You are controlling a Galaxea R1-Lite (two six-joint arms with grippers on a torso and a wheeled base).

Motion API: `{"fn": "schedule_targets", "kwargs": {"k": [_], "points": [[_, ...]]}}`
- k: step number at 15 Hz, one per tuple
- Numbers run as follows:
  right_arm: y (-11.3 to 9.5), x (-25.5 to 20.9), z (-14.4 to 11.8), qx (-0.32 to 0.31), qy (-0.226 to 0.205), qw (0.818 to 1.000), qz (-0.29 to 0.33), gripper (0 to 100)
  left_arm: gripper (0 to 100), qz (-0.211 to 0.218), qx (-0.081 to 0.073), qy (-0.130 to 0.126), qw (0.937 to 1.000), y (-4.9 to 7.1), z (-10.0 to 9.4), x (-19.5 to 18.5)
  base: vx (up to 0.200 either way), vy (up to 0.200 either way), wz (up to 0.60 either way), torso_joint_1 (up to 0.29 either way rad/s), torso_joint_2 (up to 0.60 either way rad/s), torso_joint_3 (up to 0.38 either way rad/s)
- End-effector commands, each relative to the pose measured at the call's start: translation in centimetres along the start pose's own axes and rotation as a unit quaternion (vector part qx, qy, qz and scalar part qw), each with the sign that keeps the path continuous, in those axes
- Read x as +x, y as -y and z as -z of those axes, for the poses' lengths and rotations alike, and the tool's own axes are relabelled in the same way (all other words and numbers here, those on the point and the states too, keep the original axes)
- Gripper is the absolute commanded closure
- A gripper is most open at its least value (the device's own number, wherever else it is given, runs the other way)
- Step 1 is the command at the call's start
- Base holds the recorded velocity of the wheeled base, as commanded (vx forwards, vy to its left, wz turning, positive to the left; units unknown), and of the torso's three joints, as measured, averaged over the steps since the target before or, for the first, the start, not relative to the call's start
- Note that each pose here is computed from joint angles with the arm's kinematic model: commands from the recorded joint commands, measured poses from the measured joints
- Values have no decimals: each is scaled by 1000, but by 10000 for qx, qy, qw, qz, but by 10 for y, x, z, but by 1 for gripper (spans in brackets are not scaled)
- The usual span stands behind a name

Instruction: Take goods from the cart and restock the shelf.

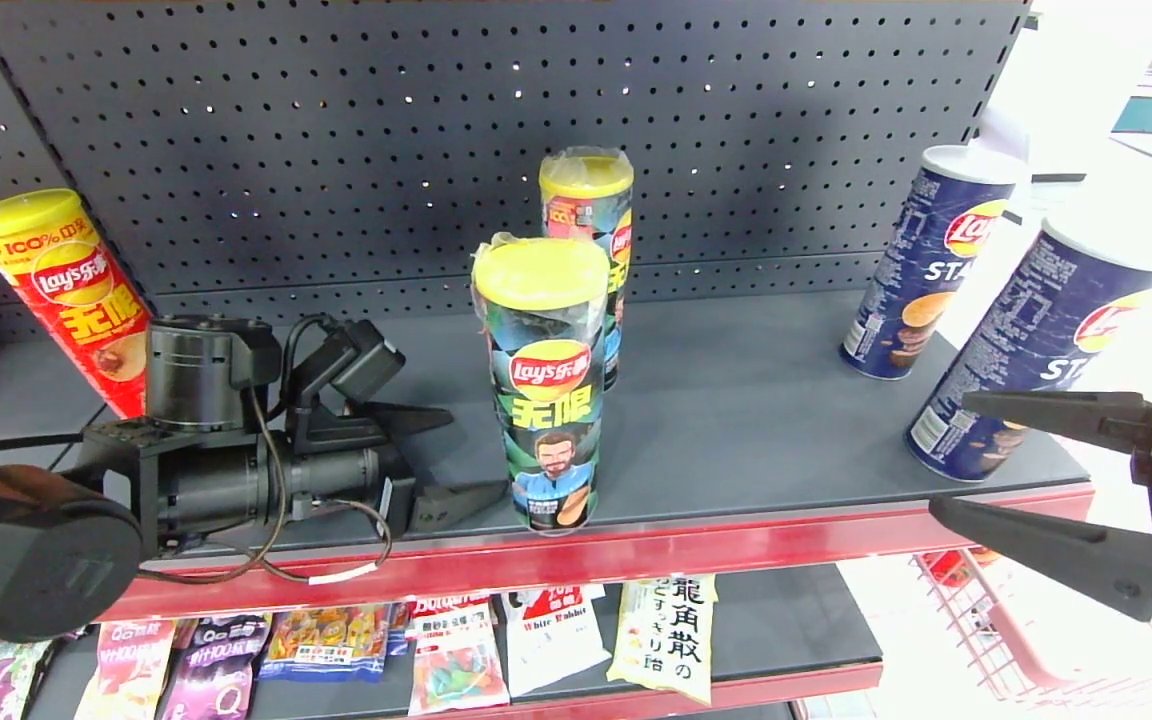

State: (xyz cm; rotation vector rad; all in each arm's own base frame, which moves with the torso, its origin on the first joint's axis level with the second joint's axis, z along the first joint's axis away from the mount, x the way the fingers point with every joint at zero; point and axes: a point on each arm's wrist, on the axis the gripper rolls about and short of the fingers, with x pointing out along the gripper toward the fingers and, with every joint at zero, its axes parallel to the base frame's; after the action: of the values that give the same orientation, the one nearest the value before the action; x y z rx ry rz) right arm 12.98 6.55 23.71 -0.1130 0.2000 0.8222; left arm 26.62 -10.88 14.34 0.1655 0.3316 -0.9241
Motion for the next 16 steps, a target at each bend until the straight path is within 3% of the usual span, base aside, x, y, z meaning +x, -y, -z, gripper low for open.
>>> {"fn": "schedule_targets", "kwargs": {"k": [1,11,16], "points": [[0,1,0,-1,-8,10000,-4,0,0,7,-4,-7,10000,-3,0,5,0,0,0,0,0,0],[0,1,1,11,-35,10000,-15,0,0,-29,22,-3,10000,-6,-3,13,0,0,0,0,0,0],[-6,-10,22,66,-202,9997,87,0,0,-659,66,255,9975,-2,-16,-24,0,0,0,0,0,0]]}}
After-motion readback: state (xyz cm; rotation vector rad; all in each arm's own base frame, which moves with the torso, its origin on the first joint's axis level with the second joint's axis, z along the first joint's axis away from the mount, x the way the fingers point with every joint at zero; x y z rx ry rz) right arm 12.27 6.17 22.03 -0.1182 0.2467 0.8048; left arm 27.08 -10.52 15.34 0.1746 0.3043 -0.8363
